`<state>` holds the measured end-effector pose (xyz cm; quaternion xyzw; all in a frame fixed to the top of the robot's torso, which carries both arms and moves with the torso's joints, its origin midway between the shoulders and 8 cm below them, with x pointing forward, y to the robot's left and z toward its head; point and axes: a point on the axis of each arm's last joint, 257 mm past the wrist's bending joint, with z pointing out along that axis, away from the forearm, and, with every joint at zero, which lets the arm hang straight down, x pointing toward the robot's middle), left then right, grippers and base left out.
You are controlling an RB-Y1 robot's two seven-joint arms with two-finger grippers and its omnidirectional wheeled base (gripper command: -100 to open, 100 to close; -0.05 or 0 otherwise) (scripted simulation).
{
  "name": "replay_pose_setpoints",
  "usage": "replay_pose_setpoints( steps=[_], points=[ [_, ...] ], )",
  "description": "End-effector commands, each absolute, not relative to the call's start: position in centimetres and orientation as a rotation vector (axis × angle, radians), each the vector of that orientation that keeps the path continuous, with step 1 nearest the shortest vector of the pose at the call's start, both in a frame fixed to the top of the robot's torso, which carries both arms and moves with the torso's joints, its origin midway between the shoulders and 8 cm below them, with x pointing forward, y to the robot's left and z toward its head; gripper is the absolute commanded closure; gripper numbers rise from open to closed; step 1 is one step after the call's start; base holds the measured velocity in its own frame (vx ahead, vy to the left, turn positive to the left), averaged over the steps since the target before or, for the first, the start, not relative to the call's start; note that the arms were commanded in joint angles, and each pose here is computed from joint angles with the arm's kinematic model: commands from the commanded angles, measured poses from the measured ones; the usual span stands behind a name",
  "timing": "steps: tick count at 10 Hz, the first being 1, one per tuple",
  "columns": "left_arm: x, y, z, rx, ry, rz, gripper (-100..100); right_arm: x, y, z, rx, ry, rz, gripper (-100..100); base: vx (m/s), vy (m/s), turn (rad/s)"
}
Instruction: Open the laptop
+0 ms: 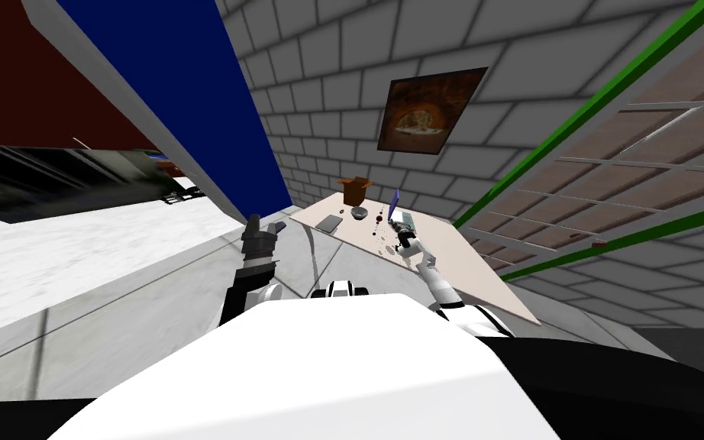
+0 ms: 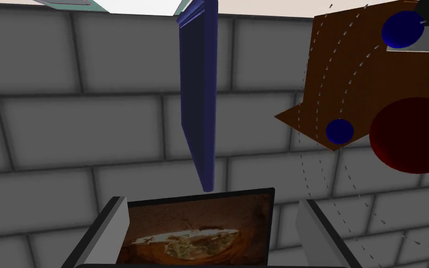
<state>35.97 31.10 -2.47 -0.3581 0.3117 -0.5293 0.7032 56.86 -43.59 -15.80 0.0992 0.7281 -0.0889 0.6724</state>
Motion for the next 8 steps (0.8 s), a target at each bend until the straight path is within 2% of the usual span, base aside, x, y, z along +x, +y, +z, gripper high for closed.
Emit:
replay_pose_setpoints(
  steps=[1,8],
  points=[
    [36.0,31.1,-2.5,-0.797,0.693,-1.178,0,57.4,-46.5,-15.4,0.186,1.657,-0.335,-100,0.013,0.008,0.091],
    [36.0,31.1,-2.5,-0.797,0.694,-1.178,0,57.4,-57.4,-11.8,0.072,1.684,-0.790,-100,0.026,0.008,0.167]
  ],
)
